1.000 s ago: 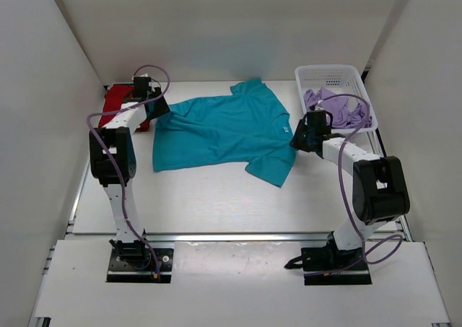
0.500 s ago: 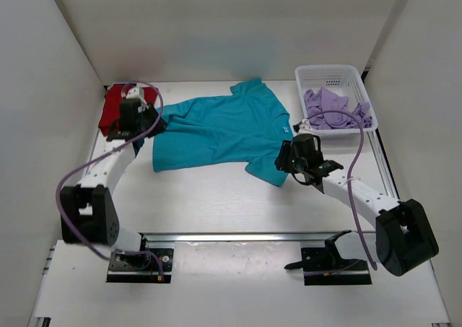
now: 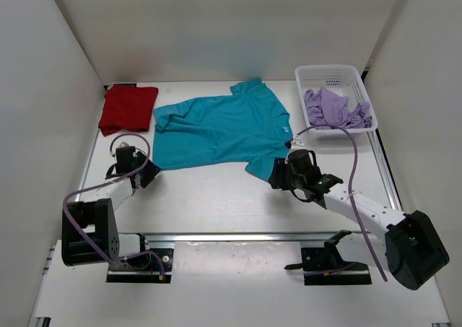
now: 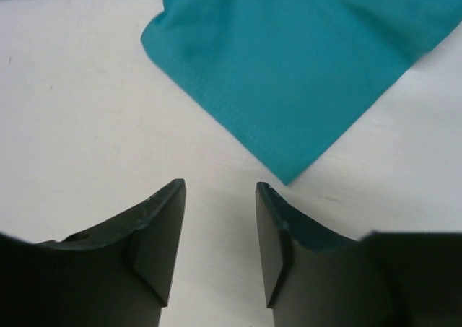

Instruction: Fold and stack the t-shirts

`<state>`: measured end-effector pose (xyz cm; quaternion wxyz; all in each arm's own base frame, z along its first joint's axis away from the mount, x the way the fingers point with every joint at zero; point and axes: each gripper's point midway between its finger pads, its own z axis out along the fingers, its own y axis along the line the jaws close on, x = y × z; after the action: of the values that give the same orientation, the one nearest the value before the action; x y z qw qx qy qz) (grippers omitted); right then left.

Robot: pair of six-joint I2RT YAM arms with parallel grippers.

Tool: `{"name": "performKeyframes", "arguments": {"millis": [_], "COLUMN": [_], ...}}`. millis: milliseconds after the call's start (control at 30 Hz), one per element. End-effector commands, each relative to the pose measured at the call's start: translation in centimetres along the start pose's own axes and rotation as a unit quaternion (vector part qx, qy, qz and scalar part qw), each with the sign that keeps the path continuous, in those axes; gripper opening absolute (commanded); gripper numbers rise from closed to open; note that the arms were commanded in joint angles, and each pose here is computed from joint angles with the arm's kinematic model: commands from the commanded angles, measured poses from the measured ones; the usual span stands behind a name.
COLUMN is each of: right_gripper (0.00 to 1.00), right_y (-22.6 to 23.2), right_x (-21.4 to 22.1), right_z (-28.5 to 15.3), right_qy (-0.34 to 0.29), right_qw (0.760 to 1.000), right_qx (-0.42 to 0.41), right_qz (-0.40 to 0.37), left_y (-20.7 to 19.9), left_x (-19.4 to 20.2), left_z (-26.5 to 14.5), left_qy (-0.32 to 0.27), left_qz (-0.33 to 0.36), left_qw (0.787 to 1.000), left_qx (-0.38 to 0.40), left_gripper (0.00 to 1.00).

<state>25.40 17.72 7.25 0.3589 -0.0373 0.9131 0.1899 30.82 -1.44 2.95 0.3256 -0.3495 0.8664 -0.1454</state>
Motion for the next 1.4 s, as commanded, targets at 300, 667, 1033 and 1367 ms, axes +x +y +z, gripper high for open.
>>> {"name": "performKeyframes", "arguments": {"millis": [300,667,1033,1367], "right_gripper": [0.47,0.47,0.49,0.47], "right_y": [2.5,-0.3,-3.6,-4.2], "right_x": [0.2,0.9,2.7,2.7], "right_z": [-1.0,-0.7,-0.4,2.4], "right_qy": [-0.019,-0.025,0.004,0.024], "right_qw": [0.997,0.999,0.998,0.996], "right_qx": [-0.077,-0.037,0.023,0.055], "right_qz": [-0.011,0.022,0.056,0.071], "left_y": [-0.3,-1.1,-1.8,-4.2], "left_x": [-2.2,-2.5,-4.8,-5.9], "left_z": [1.8,2.0,1.5,0.2], "left_qy": [-0.044,-0.056,-0.1,-0.133], "left_qz": [-0.118,-0.136,-0.077,0.026], "left_qw": [0.992,0.988,0.992,0.991], "left_qx": [0.021,0.041,0.013,0.001], "left_gripper": [0.55,0.23,0.0,0.0]}}
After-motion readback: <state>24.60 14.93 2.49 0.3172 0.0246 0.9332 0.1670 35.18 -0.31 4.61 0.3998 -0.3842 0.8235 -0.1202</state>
